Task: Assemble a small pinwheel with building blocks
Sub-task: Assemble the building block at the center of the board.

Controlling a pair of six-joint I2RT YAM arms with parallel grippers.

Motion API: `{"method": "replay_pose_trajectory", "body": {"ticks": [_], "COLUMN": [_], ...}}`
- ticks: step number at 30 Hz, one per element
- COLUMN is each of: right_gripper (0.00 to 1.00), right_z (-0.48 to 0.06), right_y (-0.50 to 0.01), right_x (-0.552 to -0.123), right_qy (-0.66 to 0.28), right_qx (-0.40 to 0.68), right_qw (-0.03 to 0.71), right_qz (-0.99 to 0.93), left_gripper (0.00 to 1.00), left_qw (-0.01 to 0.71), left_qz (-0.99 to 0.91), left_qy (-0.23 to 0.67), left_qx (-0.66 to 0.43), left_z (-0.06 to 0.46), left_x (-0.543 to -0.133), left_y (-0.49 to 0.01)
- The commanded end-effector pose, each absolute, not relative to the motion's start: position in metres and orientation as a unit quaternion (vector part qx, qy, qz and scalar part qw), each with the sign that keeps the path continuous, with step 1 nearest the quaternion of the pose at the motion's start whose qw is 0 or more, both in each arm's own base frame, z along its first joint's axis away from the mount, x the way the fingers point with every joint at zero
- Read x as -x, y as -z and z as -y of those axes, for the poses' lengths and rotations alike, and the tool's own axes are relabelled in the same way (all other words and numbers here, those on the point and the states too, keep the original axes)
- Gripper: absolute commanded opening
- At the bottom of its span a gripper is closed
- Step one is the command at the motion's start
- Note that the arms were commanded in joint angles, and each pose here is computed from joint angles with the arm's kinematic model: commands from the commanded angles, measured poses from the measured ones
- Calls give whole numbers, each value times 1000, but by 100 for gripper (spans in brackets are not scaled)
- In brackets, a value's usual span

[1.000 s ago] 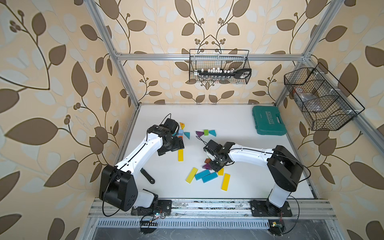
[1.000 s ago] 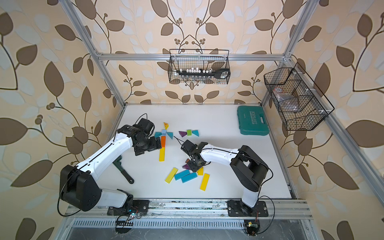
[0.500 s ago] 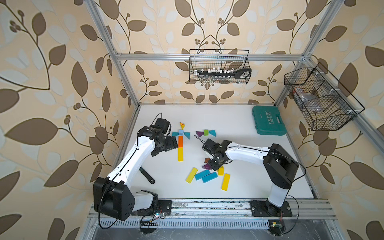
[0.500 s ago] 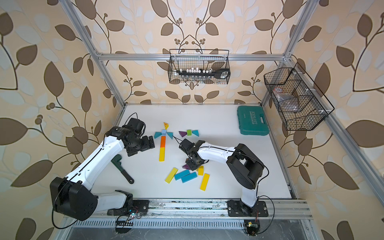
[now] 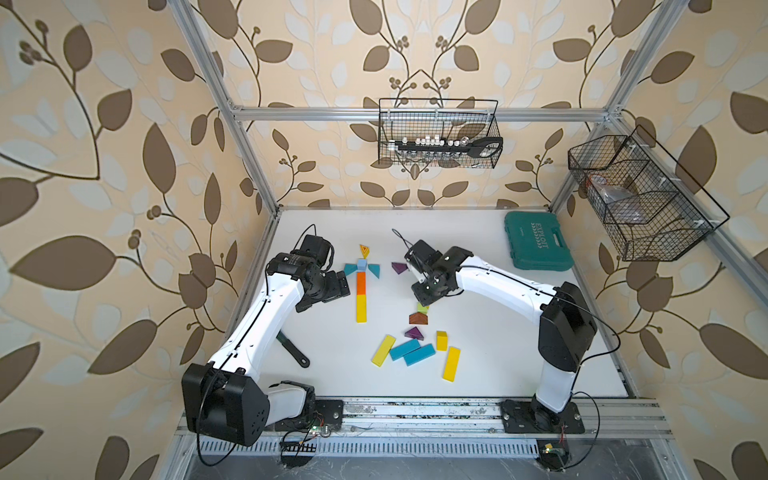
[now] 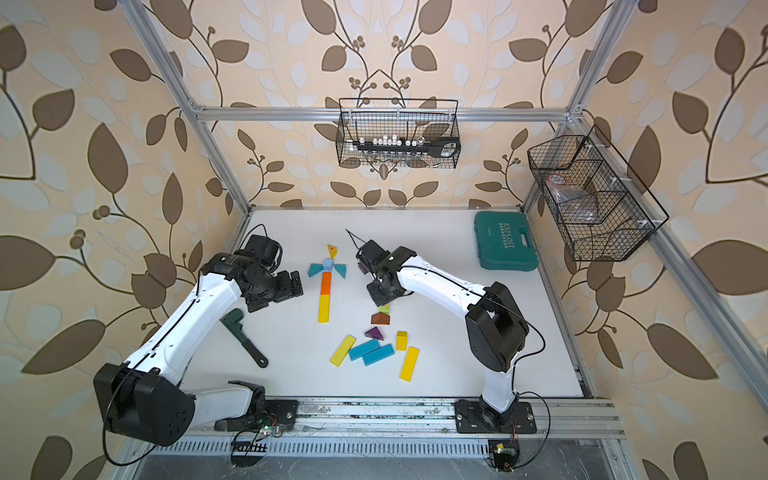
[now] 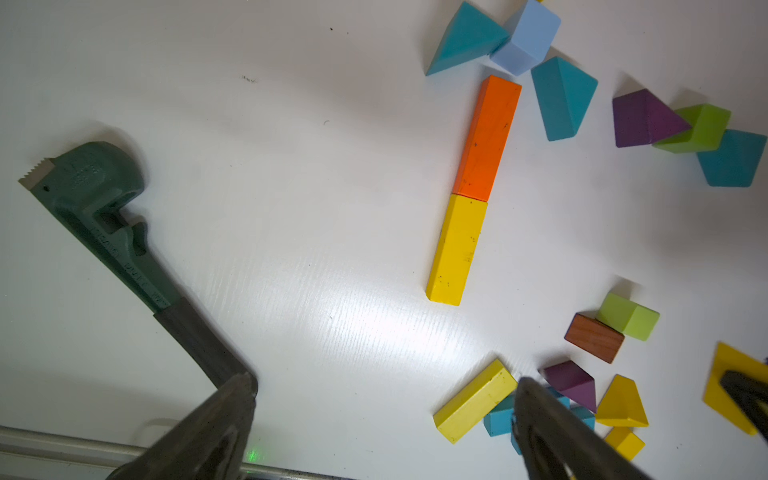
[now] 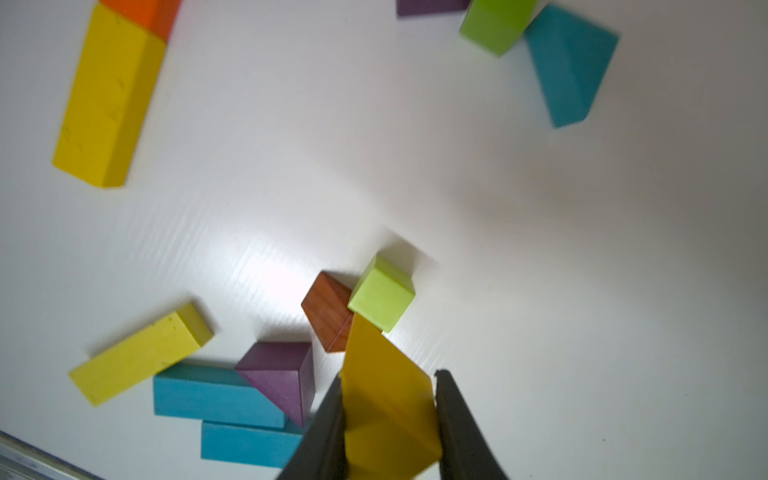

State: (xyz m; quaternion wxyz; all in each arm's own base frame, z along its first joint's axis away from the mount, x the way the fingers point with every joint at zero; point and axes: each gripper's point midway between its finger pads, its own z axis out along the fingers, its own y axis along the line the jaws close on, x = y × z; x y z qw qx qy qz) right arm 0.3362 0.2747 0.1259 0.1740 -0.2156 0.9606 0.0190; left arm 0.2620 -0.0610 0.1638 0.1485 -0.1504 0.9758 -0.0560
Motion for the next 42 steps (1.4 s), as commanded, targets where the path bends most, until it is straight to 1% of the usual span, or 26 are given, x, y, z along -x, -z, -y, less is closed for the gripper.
{"method": "replay_pose_trajectory", "body": {"ticks": [1, 3, 8, 12, 15, 19, 25, 28, 42], "right_gripper": [5, 5, 5, 5, 5, 5, 5, 5, 7], "right_z": [-279, -277, -290, -301, -312, -313, -308, -306, -302], "right_y": [-125, -126, -120, -110, -109, -107, -100, -94, -70], "right_x": [-374, -404, -455, -484, -501, -514, -528, -533, -549], "right_qy": [0, 6, 18, 4, -9, -6, -8, -21, -25], "right_qx": [170, 148, 133, 128, 129, 122, 113, 110, 122], "right_qw": [186, 198, 221, 243, 272, 293, 304, 300, 298], "right_qz": [-968, -969, -966, -962, -954, -948, -946, -947, -946], "left_gripper": [99, 99, 99, 99, 99, 99, 99, 99, 99], "left_qw": [155, 152, 142, 138, 134, 132, 127, 123, 110], "left_qz": [-976, -976, -978, -978, -977, -977, -977, -977, -978], "left_qy": [67, 68, 69, 73, 78, 81, 85, 86, 86], "left_qx": [138, 137, 136, 138, 143, 147, 149, 150, 153], "left_z": [62, 62, 63, 64, 62, 61, 61, 61, 62], "left_x": [-261, -261, -261, -262, -263, -263, -263, -264, -264], "left_y": [-174, -172, -166, -164, -161, -160, -157, -155, -149]}}
